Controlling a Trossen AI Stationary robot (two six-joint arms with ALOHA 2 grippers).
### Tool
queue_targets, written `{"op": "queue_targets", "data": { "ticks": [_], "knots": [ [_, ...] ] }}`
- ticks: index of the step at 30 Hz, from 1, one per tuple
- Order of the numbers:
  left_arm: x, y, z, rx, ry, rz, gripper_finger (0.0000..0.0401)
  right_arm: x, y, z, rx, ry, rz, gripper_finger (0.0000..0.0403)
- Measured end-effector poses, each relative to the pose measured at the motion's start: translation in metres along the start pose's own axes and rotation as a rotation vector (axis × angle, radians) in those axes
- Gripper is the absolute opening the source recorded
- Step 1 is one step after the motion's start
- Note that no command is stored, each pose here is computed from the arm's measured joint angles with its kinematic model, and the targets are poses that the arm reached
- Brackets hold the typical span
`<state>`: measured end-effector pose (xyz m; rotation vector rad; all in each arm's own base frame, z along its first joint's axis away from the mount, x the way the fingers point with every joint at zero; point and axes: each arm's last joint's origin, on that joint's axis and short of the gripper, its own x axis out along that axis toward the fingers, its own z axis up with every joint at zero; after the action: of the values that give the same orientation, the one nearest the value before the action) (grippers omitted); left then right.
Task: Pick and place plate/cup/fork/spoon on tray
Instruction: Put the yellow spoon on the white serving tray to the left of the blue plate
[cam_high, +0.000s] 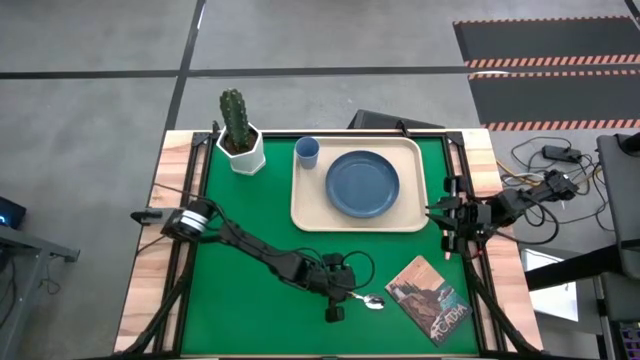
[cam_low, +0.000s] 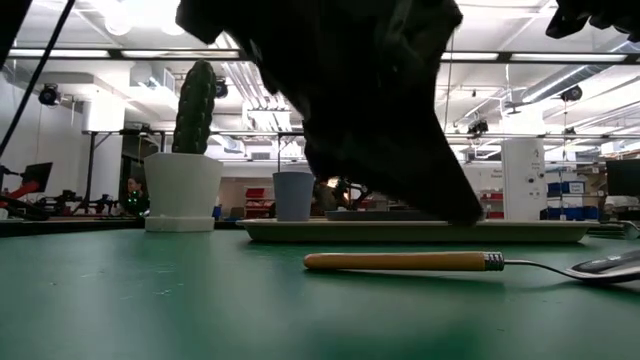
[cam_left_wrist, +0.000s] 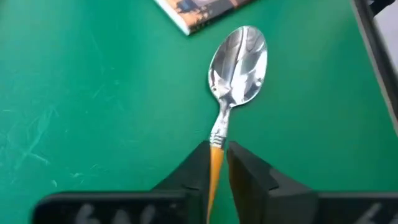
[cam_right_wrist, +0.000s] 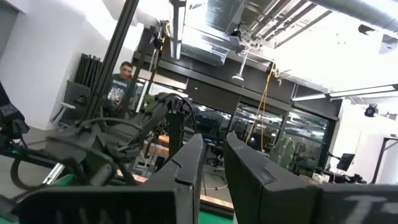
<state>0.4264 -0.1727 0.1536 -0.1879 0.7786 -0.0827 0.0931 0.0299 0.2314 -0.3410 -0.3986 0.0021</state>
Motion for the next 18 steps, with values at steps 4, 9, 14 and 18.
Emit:
{"op": "queue_targets", "data": {
  "ticks": [4, 9, 14, 18],
  "knots": [
    [0.0, 0.0, 0.002, 0.005, -0.018, -0.002, 0.0101, 0.0, 0.0, 0.0, -0.004, -0.001, 0.0, 0.0052],
    [0.003, 0.002, -0.005, 0.057, -0.009, 0.002, 0.0169, 0.0, 0.0, 0.0, -0.009, -0.002, 0.001, 0.0052],
    [0.006, 0.005, -0.014, 0.081, -0.046, -0.007, 0.0175, 0.0, 0.0, 0.0, -0.008, -0.002, 0.001, 0.0052],
    [0.009, 0.007, -0.027, 0.086, -0.032, -0.008, 0.0155, 0.0, 0.0, 0.0, -0.005, 0.0, 0.003, 0.0052]
  ]
}}
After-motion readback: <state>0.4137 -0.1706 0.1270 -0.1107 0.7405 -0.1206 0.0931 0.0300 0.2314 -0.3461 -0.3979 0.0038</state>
